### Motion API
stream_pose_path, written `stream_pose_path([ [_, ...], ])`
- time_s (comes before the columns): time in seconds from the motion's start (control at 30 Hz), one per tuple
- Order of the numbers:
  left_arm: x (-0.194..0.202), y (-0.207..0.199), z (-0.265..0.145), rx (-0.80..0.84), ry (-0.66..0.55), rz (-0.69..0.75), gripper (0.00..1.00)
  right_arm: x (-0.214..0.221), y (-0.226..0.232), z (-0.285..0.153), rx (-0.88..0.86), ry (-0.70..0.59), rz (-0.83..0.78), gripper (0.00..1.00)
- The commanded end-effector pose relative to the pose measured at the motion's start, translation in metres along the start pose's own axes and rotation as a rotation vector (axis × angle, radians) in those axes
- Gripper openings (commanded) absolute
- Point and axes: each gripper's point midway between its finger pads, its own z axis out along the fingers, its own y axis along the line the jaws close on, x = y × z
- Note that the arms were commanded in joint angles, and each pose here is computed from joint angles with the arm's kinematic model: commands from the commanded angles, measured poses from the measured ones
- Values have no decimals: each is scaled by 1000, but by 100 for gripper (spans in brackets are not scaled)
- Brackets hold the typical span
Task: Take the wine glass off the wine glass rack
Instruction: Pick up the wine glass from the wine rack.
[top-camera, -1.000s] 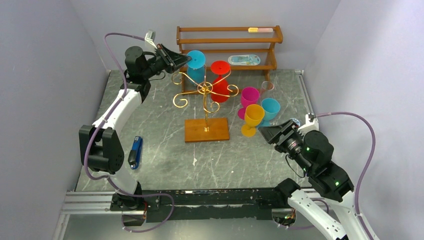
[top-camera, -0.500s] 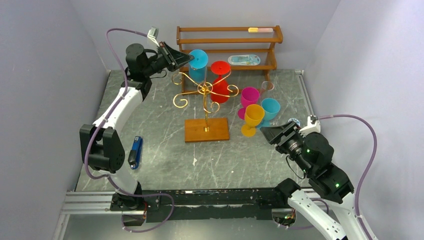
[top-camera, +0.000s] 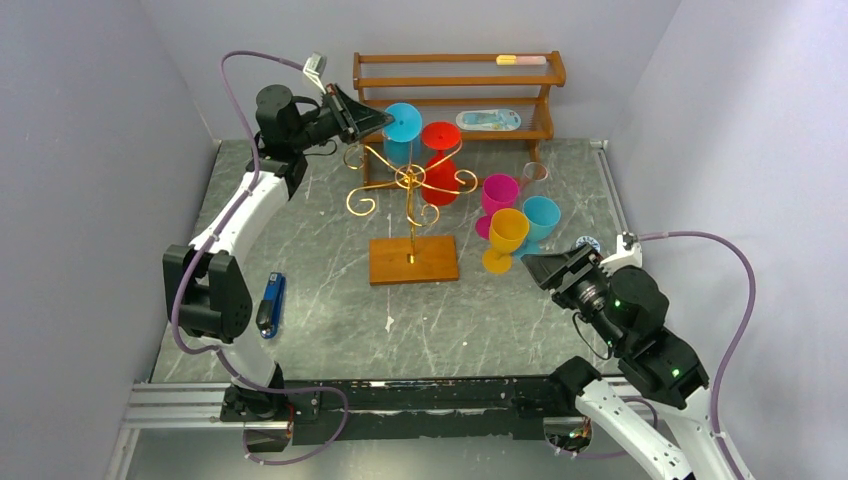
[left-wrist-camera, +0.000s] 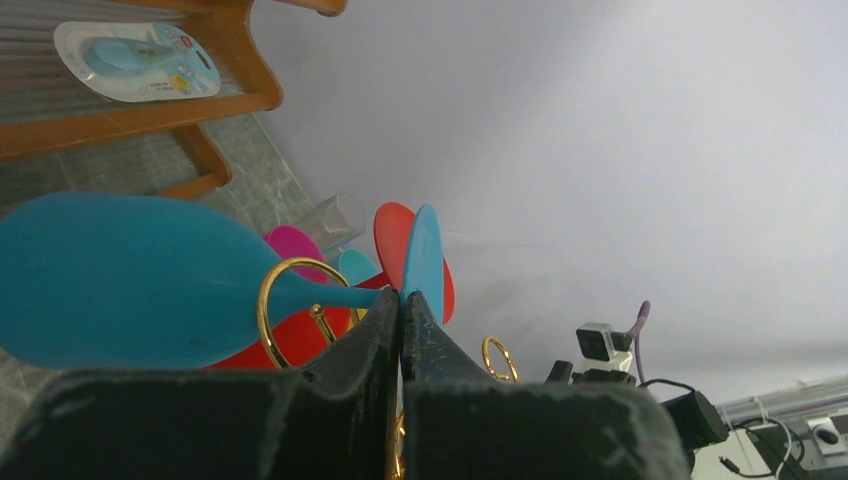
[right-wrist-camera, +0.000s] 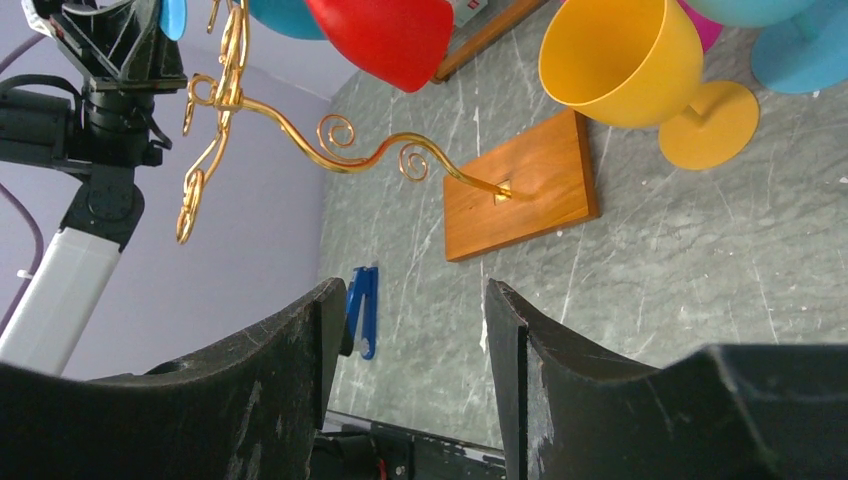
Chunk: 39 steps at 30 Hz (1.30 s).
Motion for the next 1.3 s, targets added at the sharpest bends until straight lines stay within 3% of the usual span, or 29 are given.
stream_pose_path([
  [0.0,5,-28,-4,67,47,88,5,-2,-6,-3,24,-17,19,58],
  [0.97,6,-38,-35,6,62,218,5,-1,-15,-5,67,-15,23,58],
  [1.27,-3,-47,-43,51,15,180,5,-6,-17,-7,62,-45,13,57],
])
